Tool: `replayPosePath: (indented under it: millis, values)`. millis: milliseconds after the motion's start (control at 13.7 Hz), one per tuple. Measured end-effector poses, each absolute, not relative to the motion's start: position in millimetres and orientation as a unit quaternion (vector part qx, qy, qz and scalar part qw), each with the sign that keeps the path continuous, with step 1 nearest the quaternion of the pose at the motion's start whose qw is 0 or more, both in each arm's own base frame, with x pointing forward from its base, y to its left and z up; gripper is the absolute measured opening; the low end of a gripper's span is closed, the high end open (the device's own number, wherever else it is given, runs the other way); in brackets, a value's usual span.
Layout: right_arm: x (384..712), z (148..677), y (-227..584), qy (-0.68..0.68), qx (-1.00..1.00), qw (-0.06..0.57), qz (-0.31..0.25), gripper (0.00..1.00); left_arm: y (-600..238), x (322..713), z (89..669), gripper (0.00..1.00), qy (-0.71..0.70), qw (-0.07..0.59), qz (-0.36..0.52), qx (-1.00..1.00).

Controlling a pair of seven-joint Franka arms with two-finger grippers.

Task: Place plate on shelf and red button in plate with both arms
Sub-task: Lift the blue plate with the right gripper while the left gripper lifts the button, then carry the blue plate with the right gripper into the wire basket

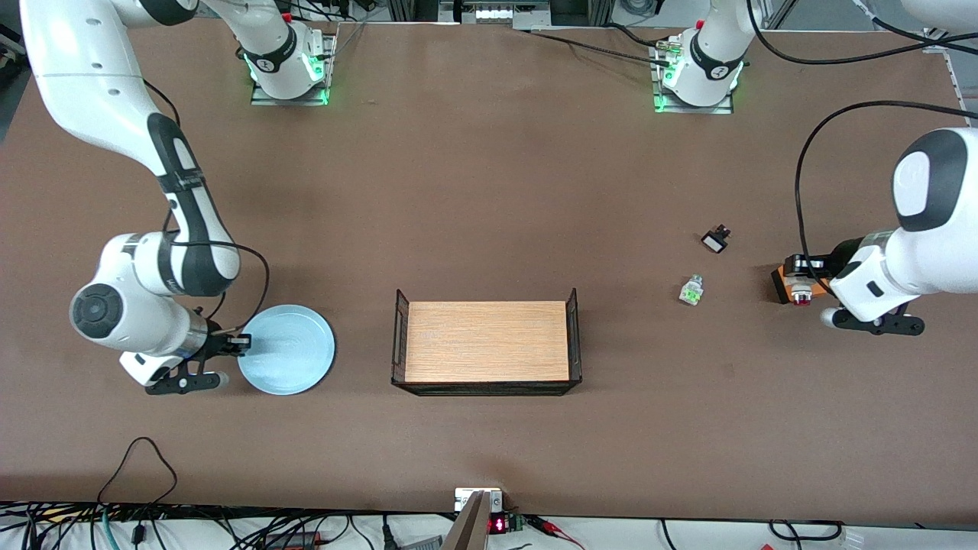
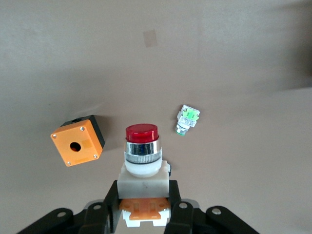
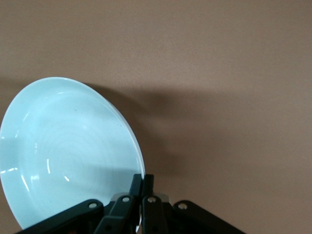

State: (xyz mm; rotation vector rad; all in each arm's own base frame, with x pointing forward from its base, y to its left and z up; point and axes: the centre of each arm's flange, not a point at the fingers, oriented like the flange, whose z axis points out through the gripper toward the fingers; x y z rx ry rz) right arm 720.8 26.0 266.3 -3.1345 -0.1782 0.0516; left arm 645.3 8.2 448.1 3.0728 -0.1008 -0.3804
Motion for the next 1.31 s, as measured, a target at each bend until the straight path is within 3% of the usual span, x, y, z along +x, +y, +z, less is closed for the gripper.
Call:
replayPosePath:
  millis: [510,947,1311]
  values:
    - [718.9,339.3,25.9,-0.056,-0.995,-0.001,0.078,0.03,20.7,646.7,526.5,0.41,-0.015,0.019,-0.098,0.995]
    - [695.4,463.9,59.1,-0.079,-0.995,-0.007,0.068,0.03,40.3,650.4,539.7,0.41,-0.001,0.001,-0.066,0.998]
    - [676.4,514.8,93.6,-0.073,-0.995,-0.004,0.069,0.03,36.1,651.4,541.9,0.41,-0.004,0.000,-0.060,0.998]
